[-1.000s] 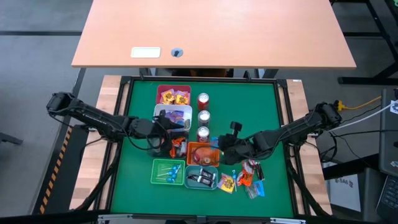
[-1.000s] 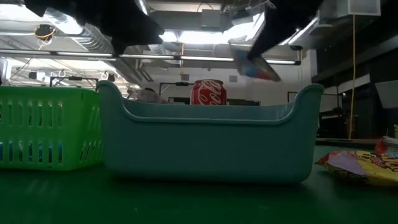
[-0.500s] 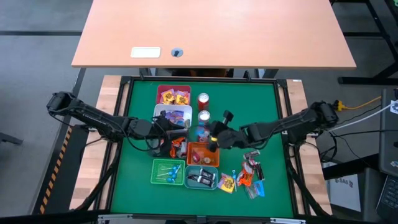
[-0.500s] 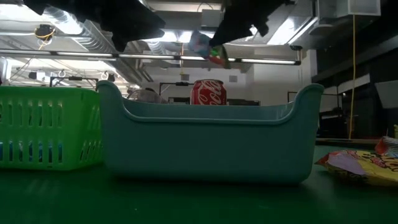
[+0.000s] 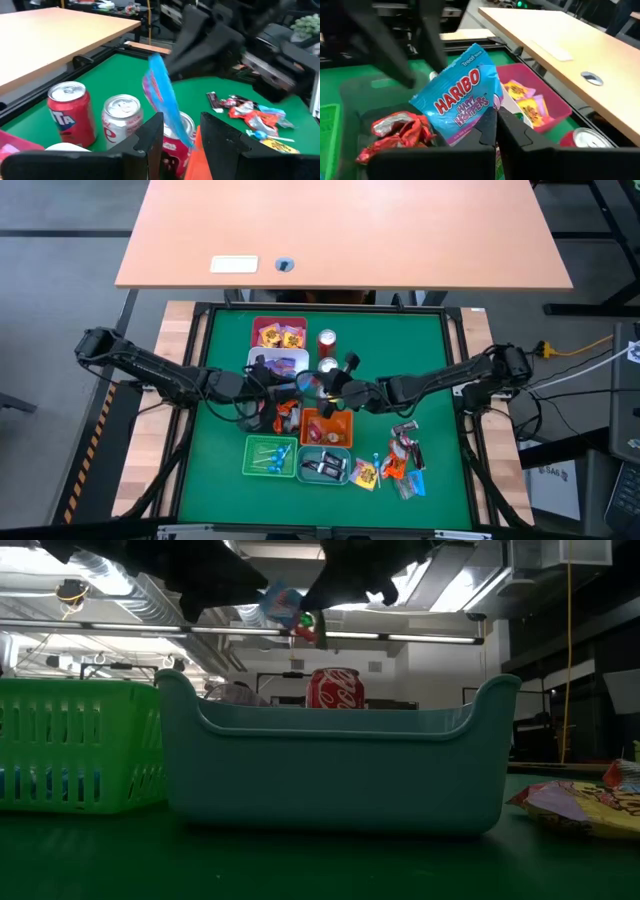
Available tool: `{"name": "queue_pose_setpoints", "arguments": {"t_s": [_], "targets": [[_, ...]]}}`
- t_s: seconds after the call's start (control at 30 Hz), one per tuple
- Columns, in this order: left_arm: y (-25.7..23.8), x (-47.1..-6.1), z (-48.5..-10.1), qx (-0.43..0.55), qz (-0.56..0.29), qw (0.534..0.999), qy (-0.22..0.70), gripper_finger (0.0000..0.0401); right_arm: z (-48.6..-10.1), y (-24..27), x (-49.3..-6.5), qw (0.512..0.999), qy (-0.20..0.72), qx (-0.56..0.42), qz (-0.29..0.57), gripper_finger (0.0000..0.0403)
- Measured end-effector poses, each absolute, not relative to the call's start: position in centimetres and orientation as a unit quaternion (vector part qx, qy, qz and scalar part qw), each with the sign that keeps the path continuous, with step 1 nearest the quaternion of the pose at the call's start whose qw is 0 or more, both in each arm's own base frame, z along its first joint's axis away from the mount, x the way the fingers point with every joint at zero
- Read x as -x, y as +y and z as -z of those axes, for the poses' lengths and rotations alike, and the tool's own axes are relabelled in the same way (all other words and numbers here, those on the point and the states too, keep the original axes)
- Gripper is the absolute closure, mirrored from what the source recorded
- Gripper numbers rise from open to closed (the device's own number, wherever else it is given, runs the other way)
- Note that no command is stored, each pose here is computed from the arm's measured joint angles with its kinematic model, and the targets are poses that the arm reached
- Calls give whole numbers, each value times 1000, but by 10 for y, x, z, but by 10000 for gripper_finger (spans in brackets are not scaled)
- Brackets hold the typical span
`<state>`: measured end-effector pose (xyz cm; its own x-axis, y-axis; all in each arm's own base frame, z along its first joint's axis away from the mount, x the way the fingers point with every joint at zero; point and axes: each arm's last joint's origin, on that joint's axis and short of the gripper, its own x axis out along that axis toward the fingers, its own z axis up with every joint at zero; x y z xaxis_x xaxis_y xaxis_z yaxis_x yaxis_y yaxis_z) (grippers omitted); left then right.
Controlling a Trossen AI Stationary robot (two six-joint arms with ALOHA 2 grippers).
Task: Sort candy
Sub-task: Put the violet candy into the white bin
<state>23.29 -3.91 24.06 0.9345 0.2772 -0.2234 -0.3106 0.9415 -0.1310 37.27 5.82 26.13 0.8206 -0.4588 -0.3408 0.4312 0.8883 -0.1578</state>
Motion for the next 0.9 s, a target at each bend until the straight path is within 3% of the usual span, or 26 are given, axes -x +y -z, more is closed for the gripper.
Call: {"name": "queue_pose_setpoints", "arguments": {"t_s": [0.6, 0.9], "targets": [[-30, -234, -240, 82, -176, 976, 102, 288, -259, 62, -386, 968, 141, 53, 199, 398], [-30, -234, -240, 81, -175, 976, 104, 375, -259, 63, -387, 971, 141, 50, 189, 398]]}}
